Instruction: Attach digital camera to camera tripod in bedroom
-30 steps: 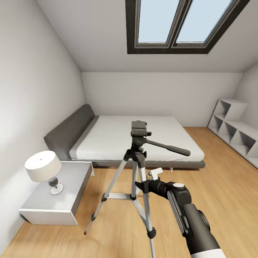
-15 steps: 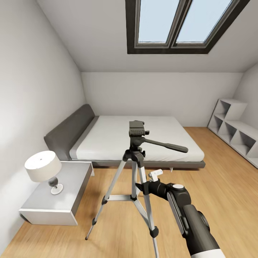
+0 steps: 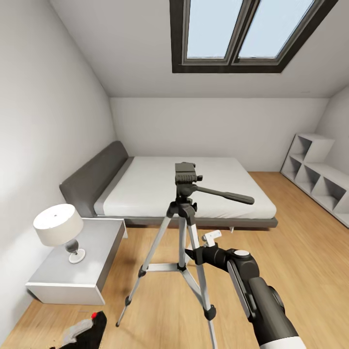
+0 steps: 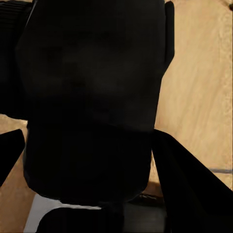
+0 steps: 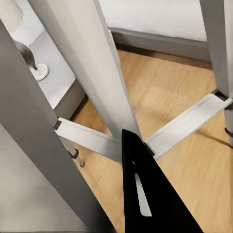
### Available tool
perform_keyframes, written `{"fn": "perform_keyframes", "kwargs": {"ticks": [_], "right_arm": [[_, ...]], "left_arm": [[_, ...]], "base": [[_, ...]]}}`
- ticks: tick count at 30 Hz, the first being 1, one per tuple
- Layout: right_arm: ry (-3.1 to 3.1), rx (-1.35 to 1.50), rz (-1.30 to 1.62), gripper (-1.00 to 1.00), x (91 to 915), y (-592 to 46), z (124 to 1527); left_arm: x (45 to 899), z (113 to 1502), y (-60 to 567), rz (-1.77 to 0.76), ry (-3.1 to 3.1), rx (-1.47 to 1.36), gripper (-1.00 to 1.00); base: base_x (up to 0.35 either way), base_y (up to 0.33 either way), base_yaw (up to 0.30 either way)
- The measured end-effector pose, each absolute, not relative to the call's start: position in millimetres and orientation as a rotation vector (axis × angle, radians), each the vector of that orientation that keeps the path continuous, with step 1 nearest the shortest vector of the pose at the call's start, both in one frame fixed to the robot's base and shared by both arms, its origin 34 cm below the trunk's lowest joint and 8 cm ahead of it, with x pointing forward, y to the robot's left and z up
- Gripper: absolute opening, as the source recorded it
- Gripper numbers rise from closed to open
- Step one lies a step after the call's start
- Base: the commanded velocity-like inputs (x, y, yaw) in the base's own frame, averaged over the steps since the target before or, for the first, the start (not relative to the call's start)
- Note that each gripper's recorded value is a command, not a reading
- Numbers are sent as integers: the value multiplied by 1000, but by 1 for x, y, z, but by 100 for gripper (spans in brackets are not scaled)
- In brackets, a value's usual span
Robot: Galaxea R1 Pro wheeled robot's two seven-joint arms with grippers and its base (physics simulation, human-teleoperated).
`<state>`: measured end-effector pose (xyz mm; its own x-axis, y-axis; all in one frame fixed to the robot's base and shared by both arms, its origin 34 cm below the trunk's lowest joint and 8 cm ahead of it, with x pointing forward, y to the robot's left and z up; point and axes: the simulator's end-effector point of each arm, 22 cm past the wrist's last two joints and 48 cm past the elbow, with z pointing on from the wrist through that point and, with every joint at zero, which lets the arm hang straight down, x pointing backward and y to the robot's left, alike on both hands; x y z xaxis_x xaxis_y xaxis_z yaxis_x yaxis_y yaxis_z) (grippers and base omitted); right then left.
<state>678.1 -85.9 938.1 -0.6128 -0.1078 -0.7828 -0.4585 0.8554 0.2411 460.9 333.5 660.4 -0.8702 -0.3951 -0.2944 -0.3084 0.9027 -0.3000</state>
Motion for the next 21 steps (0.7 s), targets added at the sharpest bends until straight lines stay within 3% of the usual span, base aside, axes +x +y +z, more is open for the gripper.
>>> {"fn": "perform_keyframes", "kwargs": {"ticks": [6,13,21], "right_arm": [[2197,-412,532,-100,678,-87,938],[2198,-411,532,-100,679,-87,937],[2212,-408,547,-100,676,-84,931]], "left_arm": [[579,800,370,-251,2543,-520,-100],[645,923,391,-197,2442,-482,-100],[777,1102,358,-271,2202,-426,-100]], "base": [[0,0,0],[0,0,0],[0,0,0]]}}
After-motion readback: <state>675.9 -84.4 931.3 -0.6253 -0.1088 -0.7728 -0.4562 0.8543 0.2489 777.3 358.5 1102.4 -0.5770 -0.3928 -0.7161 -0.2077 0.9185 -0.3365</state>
